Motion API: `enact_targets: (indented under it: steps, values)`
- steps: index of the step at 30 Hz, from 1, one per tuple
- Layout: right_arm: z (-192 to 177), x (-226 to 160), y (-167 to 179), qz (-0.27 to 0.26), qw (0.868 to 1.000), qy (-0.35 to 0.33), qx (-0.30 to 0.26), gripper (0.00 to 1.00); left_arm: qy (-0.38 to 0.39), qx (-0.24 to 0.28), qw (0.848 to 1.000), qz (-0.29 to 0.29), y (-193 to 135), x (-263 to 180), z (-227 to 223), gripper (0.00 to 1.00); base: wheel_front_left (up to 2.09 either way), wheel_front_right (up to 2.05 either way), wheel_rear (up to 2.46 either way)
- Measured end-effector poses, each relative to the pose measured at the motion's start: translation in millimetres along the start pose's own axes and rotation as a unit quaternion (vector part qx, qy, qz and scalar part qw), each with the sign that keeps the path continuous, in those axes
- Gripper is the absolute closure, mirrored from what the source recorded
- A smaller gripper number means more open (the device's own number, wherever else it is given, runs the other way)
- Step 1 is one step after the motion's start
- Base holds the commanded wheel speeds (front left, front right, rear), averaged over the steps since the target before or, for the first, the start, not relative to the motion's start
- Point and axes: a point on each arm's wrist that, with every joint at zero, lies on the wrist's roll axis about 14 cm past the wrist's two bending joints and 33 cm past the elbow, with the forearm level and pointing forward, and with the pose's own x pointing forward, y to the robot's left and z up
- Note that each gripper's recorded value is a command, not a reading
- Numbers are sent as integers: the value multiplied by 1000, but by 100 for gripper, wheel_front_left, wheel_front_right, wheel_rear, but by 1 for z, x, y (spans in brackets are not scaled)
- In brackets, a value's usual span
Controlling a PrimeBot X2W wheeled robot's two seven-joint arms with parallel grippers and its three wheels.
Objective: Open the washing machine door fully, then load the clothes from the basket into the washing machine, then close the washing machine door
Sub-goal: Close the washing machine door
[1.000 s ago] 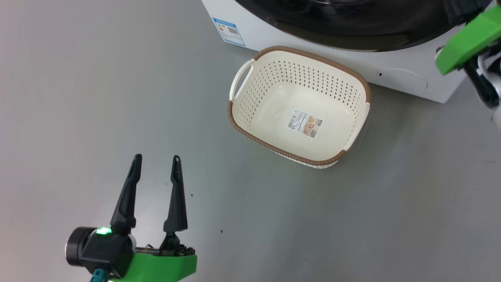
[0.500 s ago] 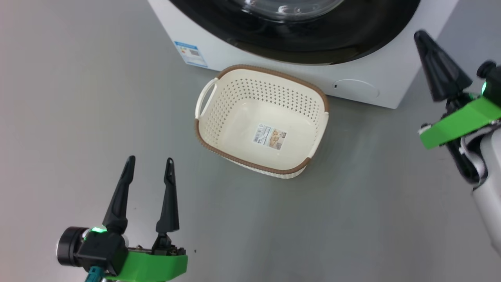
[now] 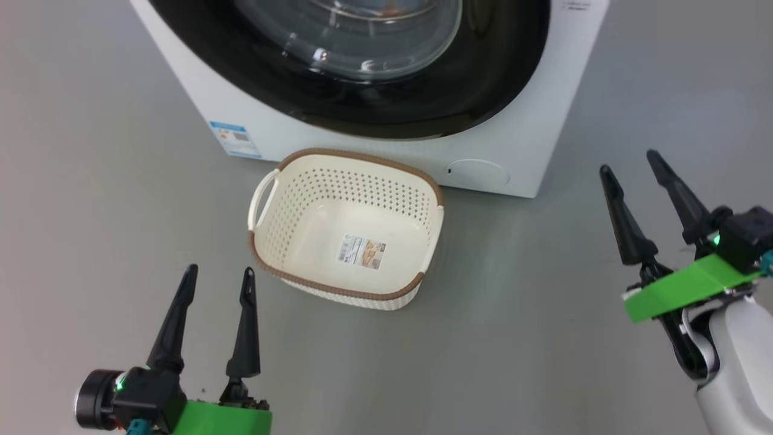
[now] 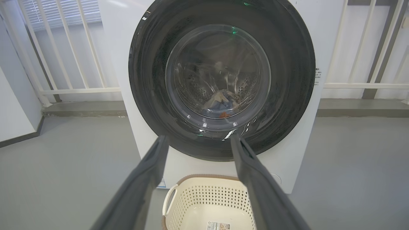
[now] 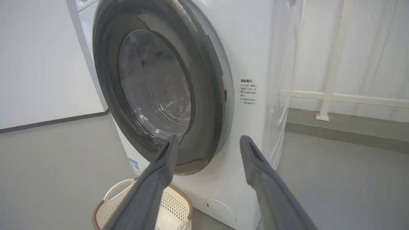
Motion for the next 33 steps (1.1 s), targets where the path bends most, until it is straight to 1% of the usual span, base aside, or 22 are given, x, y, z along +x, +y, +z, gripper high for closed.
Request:
enact_targets:
  steps: [9,17,20,28,33]
  values:
    - [2,-70,-25,-80,997,19,-10,0,9,-6,999,-33,-10,-10,-6,0,0,0,0]
    - [1,-139,-35,-150,988,35,-7,0,23,-12,998,-55,-21,-24,-14,0,0,0,0]
    - [5,-167,-38,-176,983,40,-20,0,21,-12,997,-70,-26,-25,-13,0,0,0,0]
    - [14,-207,-34,-214,976,32,-18,0,18,-19,996,-89,-36,-31,-11,0,0,0,0]
    - [23,-219,-32,-227,973,19,-21,0,22,-25,994,-100,-41,-32,-11,0,0,0,0]
